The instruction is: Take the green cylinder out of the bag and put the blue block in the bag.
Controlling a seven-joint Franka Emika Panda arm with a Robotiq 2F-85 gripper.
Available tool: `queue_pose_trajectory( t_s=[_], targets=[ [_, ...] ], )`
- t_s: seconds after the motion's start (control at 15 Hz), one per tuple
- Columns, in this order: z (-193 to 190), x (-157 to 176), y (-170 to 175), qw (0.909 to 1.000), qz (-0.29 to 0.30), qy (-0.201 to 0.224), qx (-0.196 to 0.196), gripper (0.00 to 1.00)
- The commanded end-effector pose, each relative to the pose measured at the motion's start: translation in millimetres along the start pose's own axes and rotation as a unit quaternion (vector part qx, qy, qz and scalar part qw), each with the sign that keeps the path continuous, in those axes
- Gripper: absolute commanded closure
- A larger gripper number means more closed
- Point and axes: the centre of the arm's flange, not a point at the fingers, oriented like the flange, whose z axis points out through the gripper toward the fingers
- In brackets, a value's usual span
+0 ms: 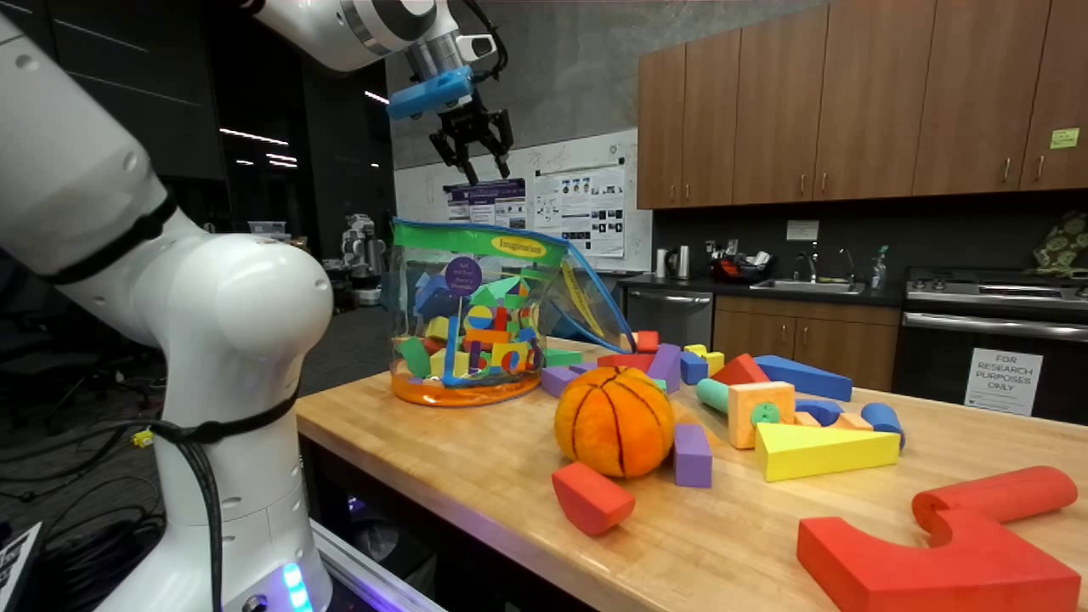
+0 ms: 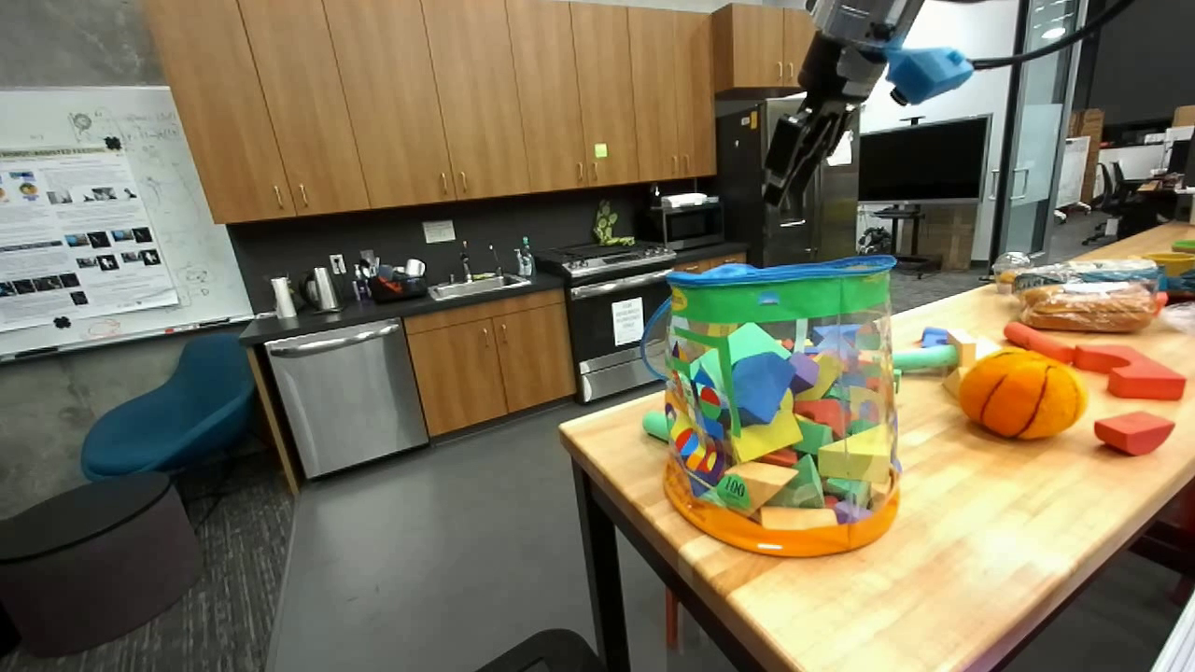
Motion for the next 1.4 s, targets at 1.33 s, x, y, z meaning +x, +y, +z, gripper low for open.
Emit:
queue_pose_trajectory(
  t_s=[1.33],
  targets=[
    [1, -16, 149, 0.9675, 0.226, 0.064, -0.093, 0.00]
  ],
)
